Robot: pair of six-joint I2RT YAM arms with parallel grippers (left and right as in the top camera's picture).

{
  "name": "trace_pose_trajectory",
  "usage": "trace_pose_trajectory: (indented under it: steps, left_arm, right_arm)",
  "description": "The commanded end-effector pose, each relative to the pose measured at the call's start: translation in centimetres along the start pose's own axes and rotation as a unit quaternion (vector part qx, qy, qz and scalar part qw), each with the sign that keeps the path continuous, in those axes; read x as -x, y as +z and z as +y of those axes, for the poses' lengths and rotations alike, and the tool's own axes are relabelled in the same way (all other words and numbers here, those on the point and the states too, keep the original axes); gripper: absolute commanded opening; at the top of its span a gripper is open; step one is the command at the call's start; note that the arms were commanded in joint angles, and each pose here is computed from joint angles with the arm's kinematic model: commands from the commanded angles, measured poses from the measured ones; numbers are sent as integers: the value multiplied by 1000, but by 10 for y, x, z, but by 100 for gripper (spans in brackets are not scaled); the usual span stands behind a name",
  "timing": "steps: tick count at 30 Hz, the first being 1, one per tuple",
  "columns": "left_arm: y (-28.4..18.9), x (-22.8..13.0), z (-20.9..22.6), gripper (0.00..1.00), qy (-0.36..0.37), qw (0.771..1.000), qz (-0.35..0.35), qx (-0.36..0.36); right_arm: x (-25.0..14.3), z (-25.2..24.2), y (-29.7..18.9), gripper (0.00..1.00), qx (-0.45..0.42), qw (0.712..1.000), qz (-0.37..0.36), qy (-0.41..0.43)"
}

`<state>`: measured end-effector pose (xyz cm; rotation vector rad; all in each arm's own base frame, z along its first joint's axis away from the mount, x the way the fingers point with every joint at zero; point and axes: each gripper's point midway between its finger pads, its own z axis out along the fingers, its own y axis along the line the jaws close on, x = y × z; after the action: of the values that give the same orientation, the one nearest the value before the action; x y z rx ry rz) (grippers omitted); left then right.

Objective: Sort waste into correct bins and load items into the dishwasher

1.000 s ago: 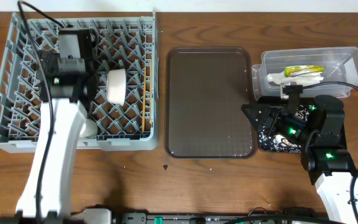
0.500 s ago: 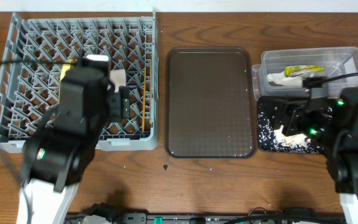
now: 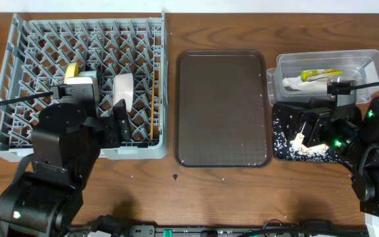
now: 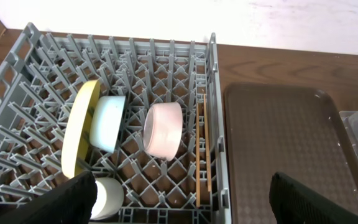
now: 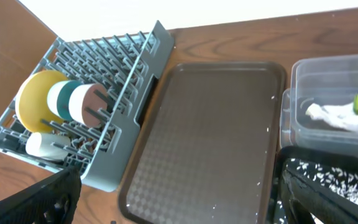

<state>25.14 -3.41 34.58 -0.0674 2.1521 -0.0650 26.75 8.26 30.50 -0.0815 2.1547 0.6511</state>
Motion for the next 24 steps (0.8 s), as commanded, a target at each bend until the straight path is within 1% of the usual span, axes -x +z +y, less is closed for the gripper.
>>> trace_pose_trajectory:
  steps: [1,4,6,9,11,13,16,17,19,21,24]
  left_arm:
    - [-5,5,-4,89,-6,1000,-6,-11]
    - [-5,5,-4,89,-6,1000,-6,-11]
    - [-5,5,-4,89,-6,1000,-6,-11]
    - [-5,5,-4,89,-6,1000,-6,-11]
    - [-4,5,-4,89,-6,1000,-6,-11]
    - [-4,5,-4,89,-6,1000,-5,-11]
    - [-4,5,-4,89,-6,1000,-5,-11]
    - [-4,5,-4,89,-6,1000,-5,-11]
    - [-4,4,-4,89,-6,1000,-5,-11]
    - [-4,5,-4,89,-6,1000,-5,-11]
    - [-4,4,-4,89,-6,1000,-5,-11]
  right_arm:
    - [-6,-1,-2,99,-2,1000,12,15]
    - [-16,-9,-2,99,-24,999,30,26]
    - [-12,-8,-2,99,-21,1000,24,3]
    - [0,11,-3,99,27,995,-4,-91]
    - [7,27,-9,99,58,985,-28,-158]
    - [13,34,-18,99,59,975,-53,-208]
    - [14,30,-27,99,28,965,-71,-252]
    - [11,18,-30,99,-11,962,-76,-261]
    - [2,4,-32,99,-47,961,-78,-261]
    - [-9,-5,-32,99,-64,959,-86,-262]
    - [-25,-16,-28,99,-72,953,-117,-271]
